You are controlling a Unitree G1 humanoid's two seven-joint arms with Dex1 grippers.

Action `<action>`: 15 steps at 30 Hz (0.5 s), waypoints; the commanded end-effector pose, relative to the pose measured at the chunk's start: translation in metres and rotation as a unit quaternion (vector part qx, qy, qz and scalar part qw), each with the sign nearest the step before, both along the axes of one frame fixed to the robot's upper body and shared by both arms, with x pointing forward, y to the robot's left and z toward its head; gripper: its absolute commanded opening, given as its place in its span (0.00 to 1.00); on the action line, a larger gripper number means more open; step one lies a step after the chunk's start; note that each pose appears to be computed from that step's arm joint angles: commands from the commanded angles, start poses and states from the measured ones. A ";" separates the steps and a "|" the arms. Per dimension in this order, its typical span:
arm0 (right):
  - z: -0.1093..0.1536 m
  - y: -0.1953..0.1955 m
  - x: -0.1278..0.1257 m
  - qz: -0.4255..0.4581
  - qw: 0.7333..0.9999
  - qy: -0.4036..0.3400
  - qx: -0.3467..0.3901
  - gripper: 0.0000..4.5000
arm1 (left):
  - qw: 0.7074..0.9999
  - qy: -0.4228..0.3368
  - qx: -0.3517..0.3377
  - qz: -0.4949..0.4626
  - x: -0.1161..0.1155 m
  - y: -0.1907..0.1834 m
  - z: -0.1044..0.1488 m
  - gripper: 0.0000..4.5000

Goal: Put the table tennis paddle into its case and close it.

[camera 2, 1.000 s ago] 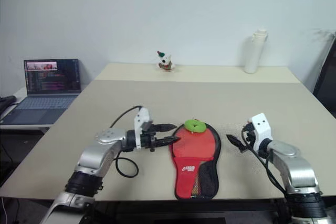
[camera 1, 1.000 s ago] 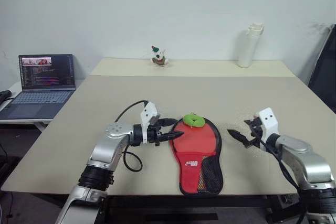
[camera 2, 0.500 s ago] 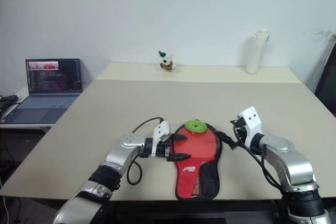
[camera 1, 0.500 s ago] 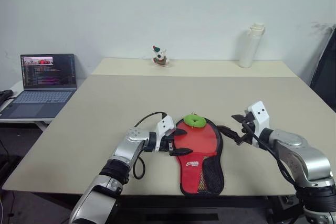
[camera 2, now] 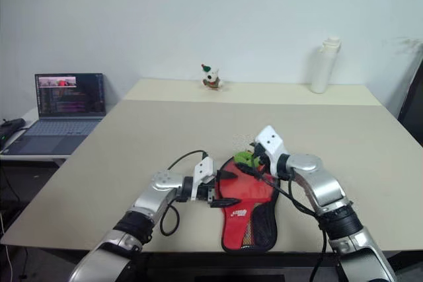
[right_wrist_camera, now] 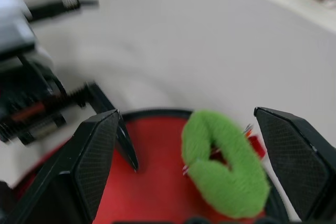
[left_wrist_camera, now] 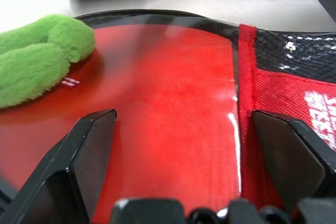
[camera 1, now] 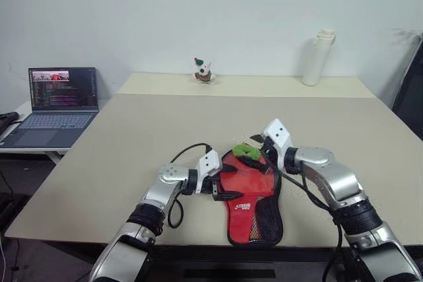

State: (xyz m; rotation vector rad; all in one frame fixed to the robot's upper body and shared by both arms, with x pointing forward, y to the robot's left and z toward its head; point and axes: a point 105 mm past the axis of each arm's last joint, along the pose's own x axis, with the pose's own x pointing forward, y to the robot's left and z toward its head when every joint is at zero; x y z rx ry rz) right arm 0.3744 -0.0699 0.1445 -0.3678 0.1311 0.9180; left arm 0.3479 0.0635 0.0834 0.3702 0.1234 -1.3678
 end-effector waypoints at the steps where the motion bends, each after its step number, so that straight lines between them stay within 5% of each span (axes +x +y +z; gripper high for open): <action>1: 0.006 0.007 0.008 0.010 0.999 -0.035 -0.011 1.00 | 1.000 0.014 0.022 -0.006 -0.006 0.001 -0.012 0.99; 10: -0.013 0.008 0.030 -0.030 0.997 -0.048 -0.044 1.00 | 1.000 0.013 0.026 -0.011 -0.009 0.000 -0.013 0.99; 15: -0.016 0.006 0.037 -0.055 0.996 -0.053 -0.047 0.71 | 0.999 0.012 0.027 -0.012 -0.009 0.000 -0.013 1.00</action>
